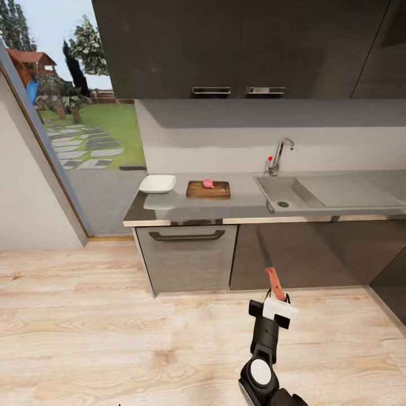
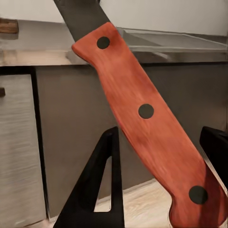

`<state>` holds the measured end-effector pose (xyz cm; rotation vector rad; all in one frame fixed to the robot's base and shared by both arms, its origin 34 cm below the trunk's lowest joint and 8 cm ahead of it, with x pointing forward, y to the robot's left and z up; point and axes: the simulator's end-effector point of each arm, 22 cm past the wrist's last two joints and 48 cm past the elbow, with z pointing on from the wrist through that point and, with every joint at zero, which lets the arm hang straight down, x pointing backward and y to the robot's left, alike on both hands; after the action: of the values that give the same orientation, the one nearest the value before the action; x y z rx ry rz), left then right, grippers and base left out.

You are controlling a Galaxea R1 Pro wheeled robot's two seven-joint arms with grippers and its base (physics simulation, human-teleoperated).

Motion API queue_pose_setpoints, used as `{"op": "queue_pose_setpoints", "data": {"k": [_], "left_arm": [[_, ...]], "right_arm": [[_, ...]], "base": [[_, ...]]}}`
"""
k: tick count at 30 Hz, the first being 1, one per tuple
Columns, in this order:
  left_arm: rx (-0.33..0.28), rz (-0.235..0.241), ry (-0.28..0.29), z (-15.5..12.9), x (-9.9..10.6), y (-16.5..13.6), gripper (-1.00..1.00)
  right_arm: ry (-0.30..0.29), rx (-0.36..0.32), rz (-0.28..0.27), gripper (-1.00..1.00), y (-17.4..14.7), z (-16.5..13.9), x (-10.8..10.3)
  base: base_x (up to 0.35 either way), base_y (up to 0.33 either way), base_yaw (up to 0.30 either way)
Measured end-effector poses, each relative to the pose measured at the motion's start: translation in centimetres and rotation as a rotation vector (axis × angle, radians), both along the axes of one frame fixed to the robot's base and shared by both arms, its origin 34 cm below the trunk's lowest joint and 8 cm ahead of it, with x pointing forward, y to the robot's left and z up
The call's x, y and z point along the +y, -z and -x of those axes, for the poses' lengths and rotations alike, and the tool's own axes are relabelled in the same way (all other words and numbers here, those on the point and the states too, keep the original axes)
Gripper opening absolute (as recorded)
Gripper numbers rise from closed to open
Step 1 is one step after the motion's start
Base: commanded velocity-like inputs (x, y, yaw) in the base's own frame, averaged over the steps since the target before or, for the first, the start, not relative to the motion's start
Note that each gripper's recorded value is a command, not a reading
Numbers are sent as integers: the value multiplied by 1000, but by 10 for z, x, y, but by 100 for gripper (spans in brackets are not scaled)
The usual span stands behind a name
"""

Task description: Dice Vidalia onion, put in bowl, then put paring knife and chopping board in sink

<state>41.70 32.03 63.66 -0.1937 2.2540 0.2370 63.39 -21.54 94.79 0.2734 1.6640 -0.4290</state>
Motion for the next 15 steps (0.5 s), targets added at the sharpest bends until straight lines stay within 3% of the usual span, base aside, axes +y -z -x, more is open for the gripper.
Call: {"op": "queue_pose_setpoints", "data": {"k": [5, 15], "left_arm": [[2, 0, 0, 0, 0, 0, 100], [3, 0, 0, 0, 0, 0, 100]], "right_arm": [[-4, 33, 22, -100, -18, -5, 5], [-10, -40, 95, -100, -74, -14, 39]], "base": [[-1, 0, 0], [0, 0, 0]]}}
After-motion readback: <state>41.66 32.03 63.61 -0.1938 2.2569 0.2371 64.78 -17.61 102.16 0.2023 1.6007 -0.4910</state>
